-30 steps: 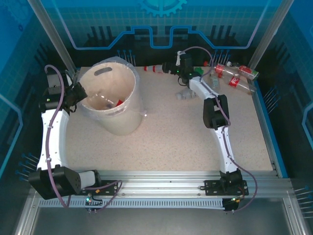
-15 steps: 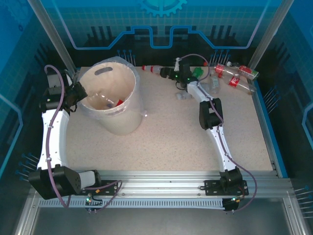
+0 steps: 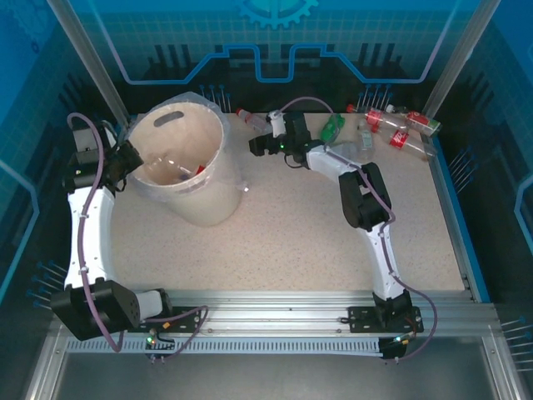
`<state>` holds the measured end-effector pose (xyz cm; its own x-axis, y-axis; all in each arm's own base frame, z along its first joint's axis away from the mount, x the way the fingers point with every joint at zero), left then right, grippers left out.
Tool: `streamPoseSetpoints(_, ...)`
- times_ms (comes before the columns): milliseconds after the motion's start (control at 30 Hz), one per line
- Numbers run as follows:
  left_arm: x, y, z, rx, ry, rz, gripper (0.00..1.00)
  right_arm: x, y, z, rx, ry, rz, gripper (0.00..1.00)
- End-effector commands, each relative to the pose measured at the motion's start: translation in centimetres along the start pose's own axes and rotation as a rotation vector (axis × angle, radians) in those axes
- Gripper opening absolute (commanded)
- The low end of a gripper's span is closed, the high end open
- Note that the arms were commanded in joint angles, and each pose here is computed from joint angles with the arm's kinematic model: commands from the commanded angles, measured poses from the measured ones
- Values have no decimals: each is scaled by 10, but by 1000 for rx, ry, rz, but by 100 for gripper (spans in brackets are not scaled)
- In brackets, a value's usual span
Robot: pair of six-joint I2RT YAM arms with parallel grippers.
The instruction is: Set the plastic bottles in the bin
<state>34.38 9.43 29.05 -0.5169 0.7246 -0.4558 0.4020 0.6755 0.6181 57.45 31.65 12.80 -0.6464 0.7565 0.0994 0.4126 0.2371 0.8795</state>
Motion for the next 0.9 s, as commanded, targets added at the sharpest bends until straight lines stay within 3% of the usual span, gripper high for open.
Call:
streamPoseSetpoints(0,-19,11,-4,-34,-107,-32,0,-52,-2,-10,66,-263,-59,97)
streamPoseSetpoints(167,-19,16,-5,-29,-93,-11,0,-77,-8,18,138,-381,-134,100)
streamPoseSetpoints(367,-19,16,-2,-21,-94,14,0,-91,-10,56,98,-275,-42,100)
streamPoseSetpoints(533,-17,9,5,-9,-110,3,0,-115,-13,50,51,-218,130,100)
streamPoseSetpoints(700,-17,8,4,-8,-119,-4,0,-115,-12,54,-14,-55,272,100)
streamPoseSetpoints(867,-17,9,2,-13,-120,-10,0,-105,-2,55,-44,-29,265,100)
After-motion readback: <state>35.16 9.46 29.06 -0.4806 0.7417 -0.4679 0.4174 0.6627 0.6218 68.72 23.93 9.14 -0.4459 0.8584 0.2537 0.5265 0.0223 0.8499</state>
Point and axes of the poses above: each hand's point on the last joint's axis, 136 mm out from that joint toward the fingers, its own z axis out along the fingers, its own x axis along the line the jaws close on, y = z × x, the point moved 1 cm from there along -z, back along the fingers, and after that the axes turned 10 degrees about -z, right-handed, at the moved point
